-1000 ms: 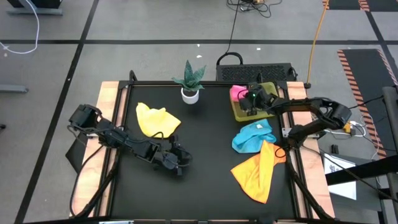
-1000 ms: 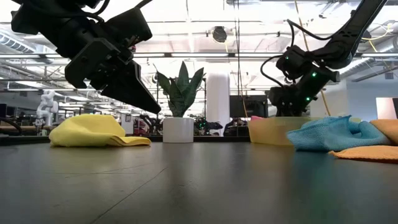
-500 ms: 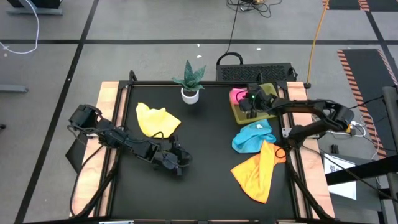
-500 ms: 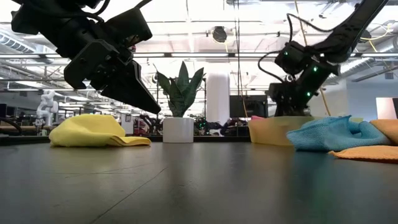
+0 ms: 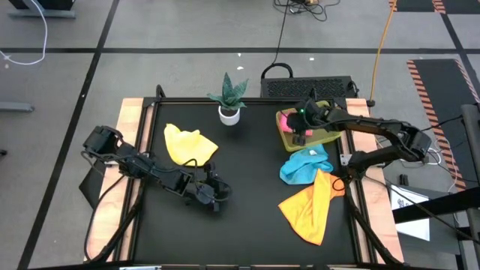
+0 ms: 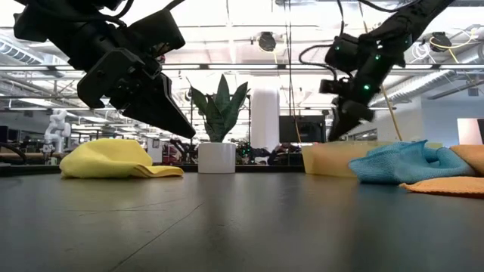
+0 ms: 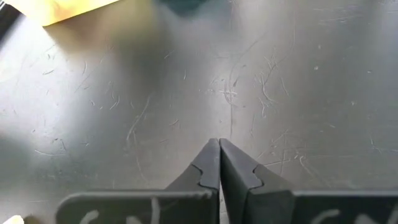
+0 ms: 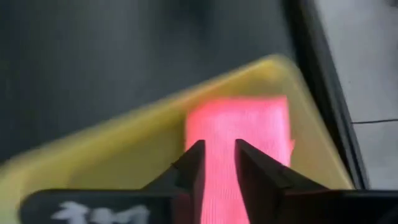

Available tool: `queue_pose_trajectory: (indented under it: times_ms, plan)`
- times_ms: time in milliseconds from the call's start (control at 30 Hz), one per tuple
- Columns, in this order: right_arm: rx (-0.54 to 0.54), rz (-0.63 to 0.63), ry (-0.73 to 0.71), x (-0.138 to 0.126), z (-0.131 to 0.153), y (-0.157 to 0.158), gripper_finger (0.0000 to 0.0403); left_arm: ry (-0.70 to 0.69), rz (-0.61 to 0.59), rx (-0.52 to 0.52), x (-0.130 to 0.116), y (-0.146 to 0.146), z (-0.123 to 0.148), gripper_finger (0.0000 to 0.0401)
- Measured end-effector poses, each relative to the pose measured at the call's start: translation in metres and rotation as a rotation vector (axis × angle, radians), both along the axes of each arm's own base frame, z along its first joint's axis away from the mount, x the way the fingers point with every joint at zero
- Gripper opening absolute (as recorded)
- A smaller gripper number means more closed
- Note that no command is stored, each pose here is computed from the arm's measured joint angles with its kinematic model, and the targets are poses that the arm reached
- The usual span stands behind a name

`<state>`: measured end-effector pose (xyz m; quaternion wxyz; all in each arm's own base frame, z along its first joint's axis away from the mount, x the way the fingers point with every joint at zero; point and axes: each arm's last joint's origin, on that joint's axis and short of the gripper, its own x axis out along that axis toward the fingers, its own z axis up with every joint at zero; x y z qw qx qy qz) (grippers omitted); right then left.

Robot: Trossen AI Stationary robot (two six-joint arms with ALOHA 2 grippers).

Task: Fold microfiber towels
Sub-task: Put the folded pink microfiber cloth into the yellow bin

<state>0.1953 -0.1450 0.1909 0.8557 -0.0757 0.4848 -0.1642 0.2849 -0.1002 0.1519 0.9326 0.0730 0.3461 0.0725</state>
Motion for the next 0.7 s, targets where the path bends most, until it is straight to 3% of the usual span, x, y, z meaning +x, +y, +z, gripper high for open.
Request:
queue_pose_trajectory:
  times_ms: [167,367,533,700]
  plan:
    - [0.058,-0.198,-0.137,0.005,-0.003,-0.016,0.0008,0.000,0.000,0.000,0.000,0.000,0.000,0.0022]
    - [0.137,-0.360,-0.090,0.008,-0.035,-0.032,0.0005,0.000,0.000,0.000,0.000,0.000,0.000,0.0010]
    - [0.167,-0.260,-0.067,0.016,-0.055,-0.036,0.0003,0.000,0.000,-0.001,0.000,0.000,0.000,0.0007]
    - [0.158,-0.126,-0.072,0.016,-0.048,-0.033,0.0001,0.000,0.001,0.000,0.000,0.000,0.000,0.0022]
